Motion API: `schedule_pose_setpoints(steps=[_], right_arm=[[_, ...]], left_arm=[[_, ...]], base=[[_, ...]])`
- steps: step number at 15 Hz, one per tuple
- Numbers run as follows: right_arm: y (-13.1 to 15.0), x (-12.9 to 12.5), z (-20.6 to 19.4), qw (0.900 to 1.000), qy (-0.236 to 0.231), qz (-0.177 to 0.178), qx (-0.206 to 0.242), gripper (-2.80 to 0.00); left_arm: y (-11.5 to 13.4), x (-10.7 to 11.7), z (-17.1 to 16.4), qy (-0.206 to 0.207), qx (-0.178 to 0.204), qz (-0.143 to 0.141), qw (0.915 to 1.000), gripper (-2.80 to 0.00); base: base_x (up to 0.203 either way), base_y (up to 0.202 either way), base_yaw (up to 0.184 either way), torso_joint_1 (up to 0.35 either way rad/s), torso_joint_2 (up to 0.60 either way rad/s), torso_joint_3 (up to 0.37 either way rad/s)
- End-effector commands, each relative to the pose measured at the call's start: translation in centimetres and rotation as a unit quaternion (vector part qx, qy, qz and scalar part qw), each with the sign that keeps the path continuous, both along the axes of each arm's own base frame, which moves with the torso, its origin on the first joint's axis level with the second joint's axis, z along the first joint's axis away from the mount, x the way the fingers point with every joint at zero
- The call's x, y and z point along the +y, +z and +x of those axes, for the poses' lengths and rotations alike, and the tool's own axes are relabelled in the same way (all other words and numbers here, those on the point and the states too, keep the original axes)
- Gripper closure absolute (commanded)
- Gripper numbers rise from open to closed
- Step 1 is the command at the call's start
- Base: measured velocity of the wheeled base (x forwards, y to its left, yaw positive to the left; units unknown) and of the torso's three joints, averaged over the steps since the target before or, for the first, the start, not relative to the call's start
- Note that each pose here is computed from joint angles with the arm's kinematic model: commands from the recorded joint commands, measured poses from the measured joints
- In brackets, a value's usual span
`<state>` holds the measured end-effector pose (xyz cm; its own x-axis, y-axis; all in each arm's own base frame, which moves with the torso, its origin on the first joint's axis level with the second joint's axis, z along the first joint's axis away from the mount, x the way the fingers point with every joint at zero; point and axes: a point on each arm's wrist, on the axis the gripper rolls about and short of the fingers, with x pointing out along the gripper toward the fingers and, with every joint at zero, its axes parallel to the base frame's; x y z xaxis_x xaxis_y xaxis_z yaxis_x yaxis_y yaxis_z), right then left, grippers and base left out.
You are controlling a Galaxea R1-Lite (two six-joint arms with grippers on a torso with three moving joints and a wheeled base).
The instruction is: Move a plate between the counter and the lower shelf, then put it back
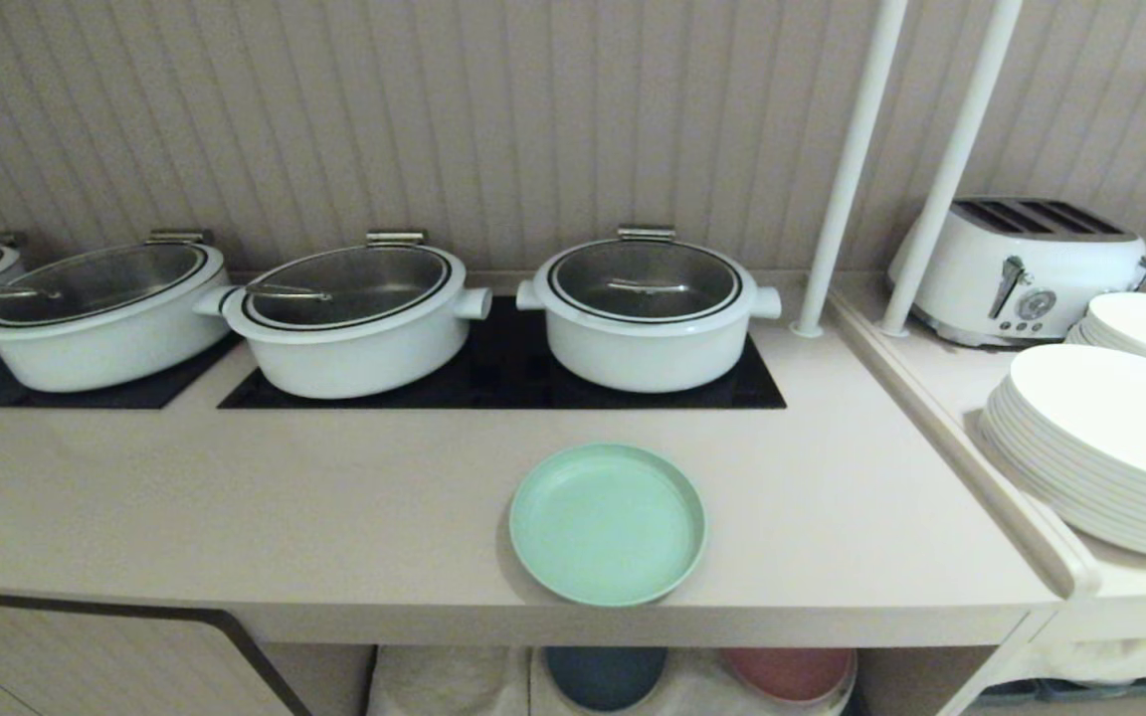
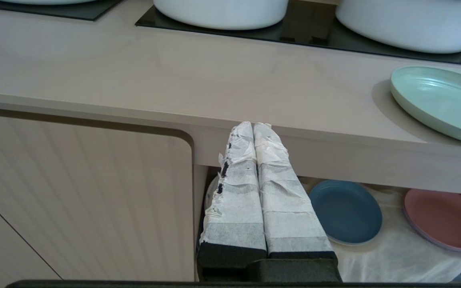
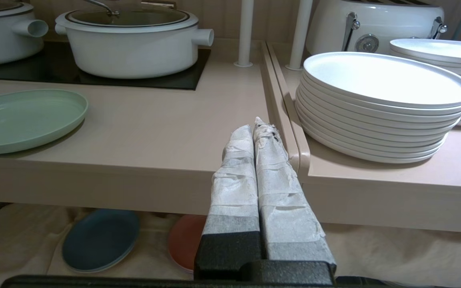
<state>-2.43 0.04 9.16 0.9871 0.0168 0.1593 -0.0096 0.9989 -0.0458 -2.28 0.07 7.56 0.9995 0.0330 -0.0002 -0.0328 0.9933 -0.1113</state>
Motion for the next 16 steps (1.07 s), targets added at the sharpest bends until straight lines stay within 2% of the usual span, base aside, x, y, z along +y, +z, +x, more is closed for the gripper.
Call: schedule_pose_setpoints(steps=[1, 10, 16], right_arm=[[0.02, 0.0, 0.02, 1.0, -0.001, 0.0, 0.0, 0.0], [0.02, 0.0, 0.02, 1.0, -0.002, -0.009, 0.0, 0.0], [0.02, 0.0, 0.02, 1.0, 0.001, 0.004, 0.0, 0.0]], left_arm=[[-0.01, 0.0, 0.0, 0.0, 0.0, -0.001, 1.0, 0.0], [-0.01, 0.0, 0.0, 0.0, 0.0, 0.0, 1.0, 0.0], [-0.01, 0.0, 0.0, 0.0, 0.0, -0.001, 1.0, 0.0]], base=[[0.0, 0.0, 0.0, 0.0, 0.0, 0.0], [0.0, 0.0, 0.0, 0.0, 0.0, 0.0], [0.0, 0.0, 0.0, 0.0, 0.0, 0.0]])
